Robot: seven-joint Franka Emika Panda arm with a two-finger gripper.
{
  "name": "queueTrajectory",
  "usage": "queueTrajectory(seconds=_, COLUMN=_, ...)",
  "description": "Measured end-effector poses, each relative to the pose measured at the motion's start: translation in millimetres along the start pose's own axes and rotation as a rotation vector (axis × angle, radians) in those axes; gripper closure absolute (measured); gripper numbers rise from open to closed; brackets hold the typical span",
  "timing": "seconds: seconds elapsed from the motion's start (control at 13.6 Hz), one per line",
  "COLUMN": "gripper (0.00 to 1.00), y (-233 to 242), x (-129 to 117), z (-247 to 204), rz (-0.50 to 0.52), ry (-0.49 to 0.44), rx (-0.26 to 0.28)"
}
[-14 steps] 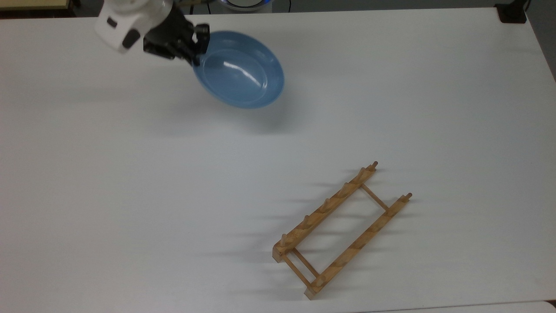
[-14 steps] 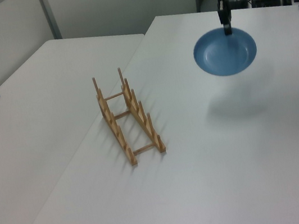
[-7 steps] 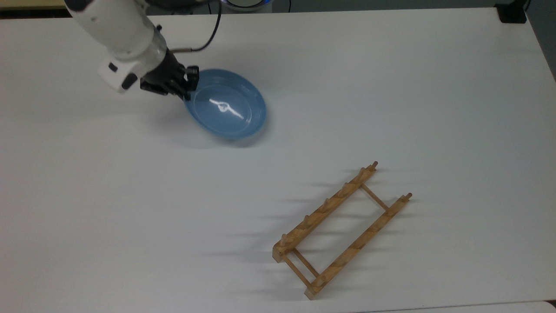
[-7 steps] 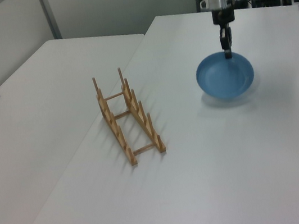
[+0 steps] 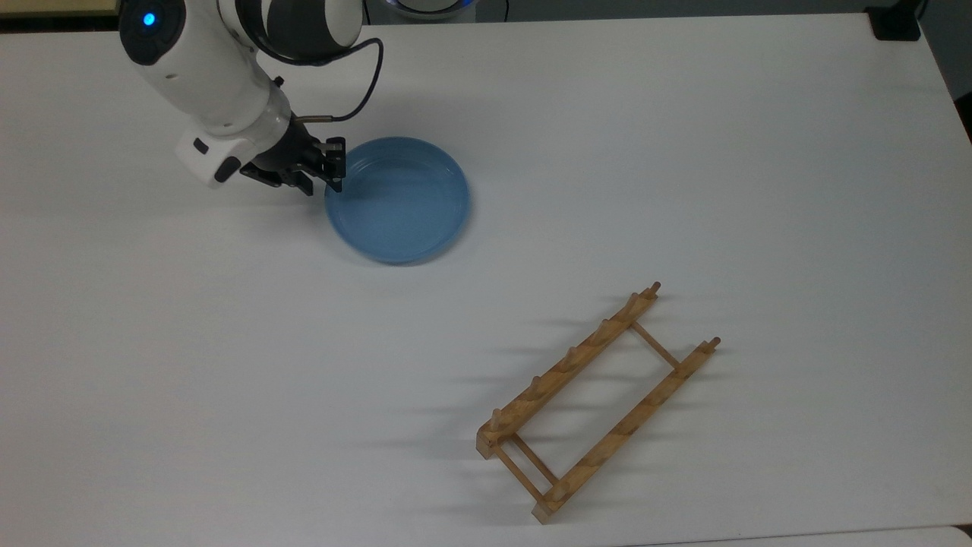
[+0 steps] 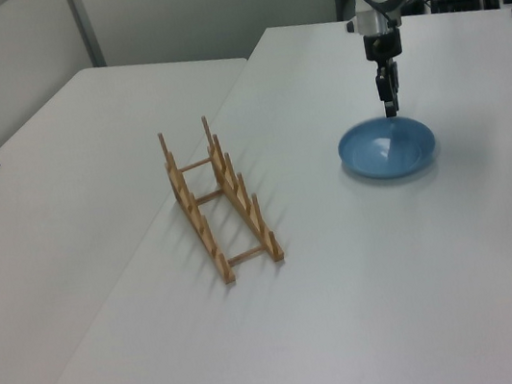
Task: Pick plate from plate rack
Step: 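Open the gripper and raise it off the plate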
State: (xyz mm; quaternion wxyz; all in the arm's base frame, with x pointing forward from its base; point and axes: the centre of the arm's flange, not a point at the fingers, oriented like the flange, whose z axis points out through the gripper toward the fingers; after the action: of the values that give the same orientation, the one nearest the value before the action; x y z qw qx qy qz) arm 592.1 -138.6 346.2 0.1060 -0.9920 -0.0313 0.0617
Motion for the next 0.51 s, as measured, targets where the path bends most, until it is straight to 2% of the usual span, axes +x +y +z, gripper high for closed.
queueTrajectory(seconds=0.15, gripper=0.38, y=5, x=-1, z=-15, rz=0.048, ry=0.028, rx=-0.007)
queueTrajectory(seconds=0.29, gripper=0.06, y=0, x=2, z=-57, rz=0.141, ry=0.103, rx=-0.026)
queueTrajectory(seconds=0.37, gripper=0.0, y=-8, x=1, z=-81, rz=0.161, ry=0.14, rx=-0.032)
queueTrajectory(seconds=0.51, gripper=0.0, y=-32, x=-9, z=-130, rz=0.185, ry=0.198, rx=-0.037)
